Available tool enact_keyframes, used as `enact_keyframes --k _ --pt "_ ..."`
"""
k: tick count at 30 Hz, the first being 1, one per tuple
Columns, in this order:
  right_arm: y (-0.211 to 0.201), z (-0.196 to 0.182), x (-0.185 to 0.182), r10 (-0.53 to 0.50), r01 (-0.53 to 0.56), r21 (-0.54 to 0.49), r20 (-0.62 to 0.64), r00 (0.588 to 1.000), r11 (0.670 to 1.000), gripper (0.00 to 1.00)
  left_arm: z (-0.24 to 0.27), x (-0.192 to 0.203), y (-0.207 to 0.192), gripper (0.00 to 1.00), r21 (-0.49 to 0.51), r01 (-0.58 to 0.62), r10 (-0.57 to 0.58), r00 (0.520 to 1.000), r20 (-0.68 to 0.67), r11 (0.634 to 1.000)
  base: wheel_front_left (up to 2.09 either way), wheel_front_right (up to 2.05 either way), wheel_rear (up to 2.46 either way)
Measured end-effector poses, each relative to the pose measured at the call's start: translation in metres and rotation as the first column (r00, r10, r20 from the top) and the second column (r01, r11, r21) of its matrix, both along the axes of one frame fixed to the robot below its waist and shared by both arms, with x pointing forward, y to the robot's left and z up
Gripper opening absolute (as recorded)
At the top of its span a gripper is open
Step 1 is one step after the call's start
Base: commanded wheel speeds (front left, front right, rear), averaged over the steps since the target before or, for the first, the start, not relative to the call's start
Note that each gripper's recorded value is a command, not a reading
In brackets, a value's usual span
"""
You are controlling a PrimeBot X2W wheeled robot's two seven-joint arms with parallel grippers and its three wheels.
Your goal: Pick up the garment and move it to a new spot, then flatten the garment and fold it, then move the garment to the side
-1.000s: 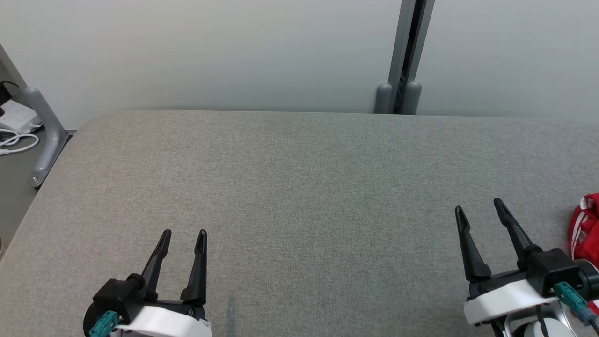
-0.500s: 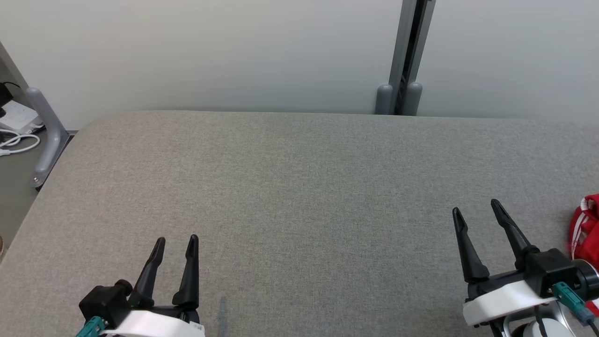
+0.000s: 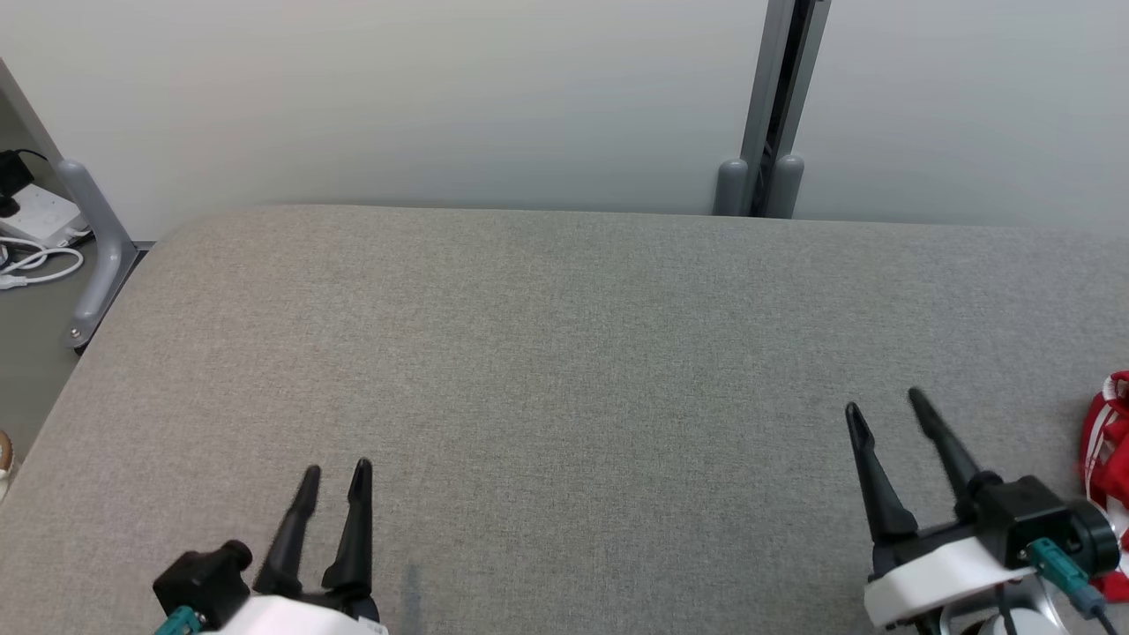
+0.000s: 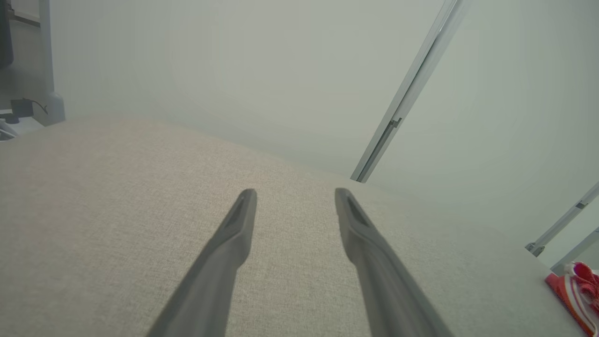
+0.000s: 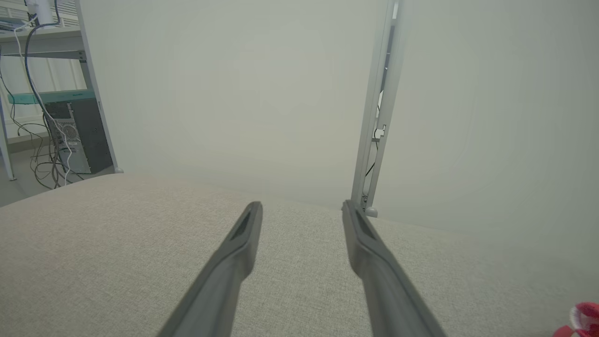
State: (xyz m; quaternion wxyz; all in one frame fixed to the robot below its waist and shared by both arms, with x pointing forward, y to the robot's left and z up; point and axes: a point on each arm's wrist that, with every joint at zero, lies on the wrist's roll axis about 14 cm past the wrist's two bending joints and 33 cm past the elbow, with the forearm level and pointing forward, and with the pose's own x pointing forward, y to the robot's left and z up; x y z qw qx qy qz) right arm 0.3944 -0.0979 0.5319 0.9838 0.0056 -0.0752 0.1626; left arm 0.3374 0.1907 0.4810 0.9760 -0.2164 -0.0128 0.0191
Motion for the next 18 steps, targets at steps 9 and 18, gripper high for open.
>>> enact_keyframes --k 9,18 --pt "-0.006 -0.035 -0.012 -0.023 0.031 0.056 -0.136 0.990 0.998 0.00 -0.031 -0.015 -0.003 0.00 -0.065 -0.012 0.005 0.995 -0.103 0.998 0.00 0.00 0.00" --pt "-0.023 -0.036 -0.009 -0.061 0.107 0.220 -0.206 0.977 0.970 0.00 -0.030 -0.011 0.000 0.00 -0.194 -0.039 0.017 0.993 -0.114 0.980 0.00 0.00 0.00"
